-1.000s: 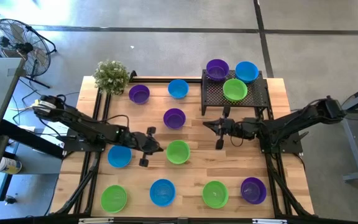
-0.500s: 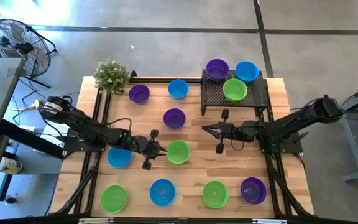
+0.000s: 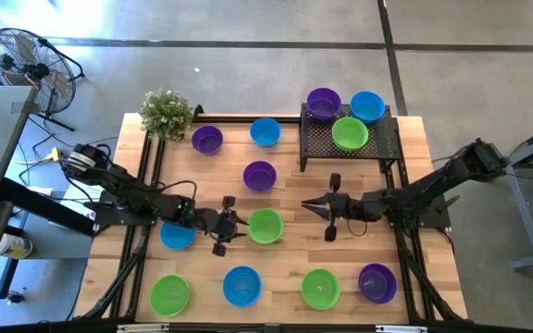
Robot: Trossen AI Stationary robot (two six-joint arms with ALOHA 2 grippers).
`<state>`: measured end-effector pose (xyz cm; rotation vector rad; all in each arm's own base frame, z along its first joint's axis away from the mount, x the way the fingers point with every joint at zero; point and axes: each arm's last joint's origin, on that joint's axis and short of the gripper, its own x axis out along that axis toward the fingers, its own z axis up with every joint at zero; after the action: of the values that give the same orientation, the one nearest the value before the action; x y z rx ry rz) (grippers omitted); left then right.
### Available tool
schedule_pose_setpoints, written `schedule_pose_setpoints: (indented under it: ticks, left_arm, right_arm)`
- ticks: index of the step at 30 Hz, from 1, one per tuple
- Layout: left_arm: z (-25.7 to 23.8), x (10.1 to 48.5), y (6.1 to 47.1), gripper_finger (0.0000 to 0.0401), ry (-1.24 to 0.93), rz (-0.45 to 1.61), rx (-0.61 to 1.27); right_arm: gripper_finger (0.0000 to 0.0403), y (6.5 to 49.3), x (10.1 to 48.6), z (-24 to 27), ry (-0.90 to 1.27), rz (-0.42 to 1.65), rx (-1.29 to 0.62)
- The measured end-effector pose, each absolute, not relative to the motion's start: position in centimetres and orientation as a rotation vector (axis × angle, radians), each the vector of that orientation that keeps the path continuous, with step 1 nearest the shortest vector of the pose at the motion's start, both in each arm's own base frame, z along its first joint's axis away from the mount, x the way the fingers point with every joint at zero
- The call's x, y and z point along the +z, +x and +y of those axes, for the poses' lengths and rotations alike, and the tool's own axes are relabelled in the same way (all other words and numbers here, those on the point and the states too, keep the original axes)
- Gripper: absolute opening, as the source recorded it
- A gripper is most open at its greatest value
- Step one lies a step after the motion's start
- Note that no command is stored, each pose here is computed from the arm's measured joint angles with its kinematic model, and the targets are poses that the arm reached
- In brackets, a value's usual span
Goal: Pick & Place Mini bowls
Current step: Stack the green bowl on the other green bowl on the shelf
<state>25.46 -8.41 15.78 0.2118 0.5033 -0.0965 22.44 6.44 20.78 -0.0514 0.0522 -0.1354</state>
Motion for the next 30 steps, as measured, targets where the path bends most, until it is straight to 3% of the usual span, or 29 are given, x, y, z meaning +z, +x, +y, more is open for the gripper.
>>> schedule_pose_setpoints:
  ticks: [7, 15, 22, 30]
  left_arm:
    - [-8.2, 15.6, 25.2, 0.0123, 0.213, 0.508, -0.069]
    - [-7.3, 14.4, 22.9, 0.001, 0.165, 0.43, -0.046]
    - [-5.6, 15.5, 20.1, 0.0018, 0.074, 0.299, 0.01]
    - [-4.9, 14.7, 18.2, 0.0002, 0.062, 0.287, 0.055]
  right_arm:
    - [0.0055, 25.7, 19.9, 7.5, 0.152, 0.266, -0.248]
    - [0.0123, 31.3, 19.8, 8.0, 0.328, 0.58, -0.376]
    - [0.0139, 35.1, 18.8, 6.3, 0.385, 0.786, -0.421]
    - [0.0121, 36.5, 17.4, 5.0, 0.447, 0.864, -0.43]
